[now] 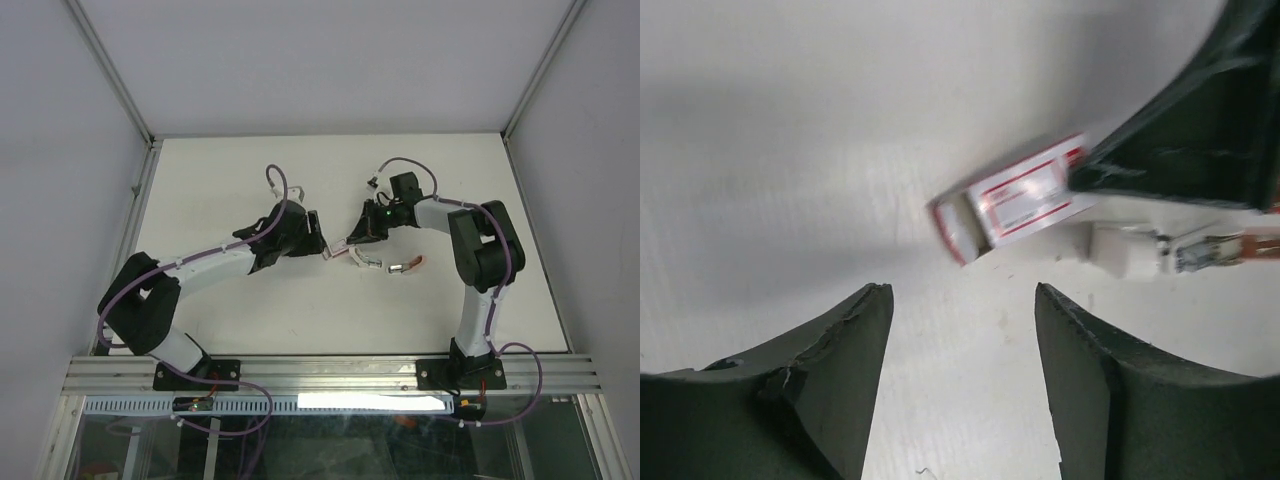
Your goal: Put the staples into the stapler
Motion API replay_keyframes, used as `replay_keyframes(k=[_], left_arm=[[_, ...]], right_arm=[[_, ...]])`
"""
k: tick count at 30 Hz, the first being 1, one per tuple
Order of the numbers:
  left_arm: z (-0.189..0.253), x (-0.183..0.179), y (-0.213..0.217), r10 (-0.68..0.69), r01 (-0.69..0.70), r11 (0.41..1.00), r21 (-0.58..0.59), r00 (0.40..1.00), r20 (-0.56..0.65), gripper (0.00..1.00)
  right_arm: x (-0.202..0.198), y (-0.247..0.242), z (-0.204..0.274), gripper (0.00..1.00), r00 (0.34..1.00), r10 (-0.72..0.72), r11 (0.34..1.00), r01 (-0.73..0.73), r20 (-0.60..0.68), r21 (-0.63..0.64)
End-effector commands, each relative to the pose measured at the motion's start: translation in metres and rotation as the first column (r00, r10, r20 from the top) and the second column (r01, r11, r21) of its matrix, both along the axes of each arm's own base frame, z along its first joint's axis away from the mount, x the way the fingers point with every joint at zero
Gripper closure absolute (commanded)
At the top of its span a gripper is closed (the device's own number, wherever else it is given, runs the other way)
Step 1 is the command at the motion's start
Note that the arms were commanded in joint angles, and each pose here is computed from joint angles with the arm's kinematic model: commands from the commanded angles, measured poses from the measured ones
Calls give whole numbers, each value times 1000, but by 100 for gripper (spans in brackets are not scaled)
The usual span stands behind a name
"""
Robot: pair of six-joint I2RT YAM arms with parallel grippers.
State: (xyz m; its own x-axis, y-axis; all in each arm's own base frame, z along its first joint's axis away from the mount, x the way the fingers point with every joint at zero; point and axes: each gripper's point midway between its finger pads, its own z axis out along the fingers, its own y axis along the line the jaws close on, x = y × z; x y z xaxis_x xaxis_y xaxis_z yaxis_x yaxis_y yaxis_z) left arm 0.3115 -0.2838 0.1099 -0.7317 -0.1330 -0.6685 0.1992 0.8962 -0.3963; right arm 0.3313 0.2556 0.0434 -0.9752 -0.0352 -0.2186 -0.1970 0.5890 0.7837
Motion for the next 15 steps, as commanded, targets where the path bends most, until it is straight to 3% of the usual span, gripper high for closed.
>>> replay_keyframes(k=[1,11,15], left_arm=[[-19,-8,-16,112,-139,967,-213,985,-134,42],[-44,-5,-23,112,-153,962,-225,977,-183,52],[-49,2,-20,140,-180,954,-239,974,-176,63]], right_arm=[[27,-4,27,100,985,-110,994,109,132,11],[27,-6,24,100,984,-124,992,123,127,15],[25,-7,22,100,985,-123,992,122,125,13]])
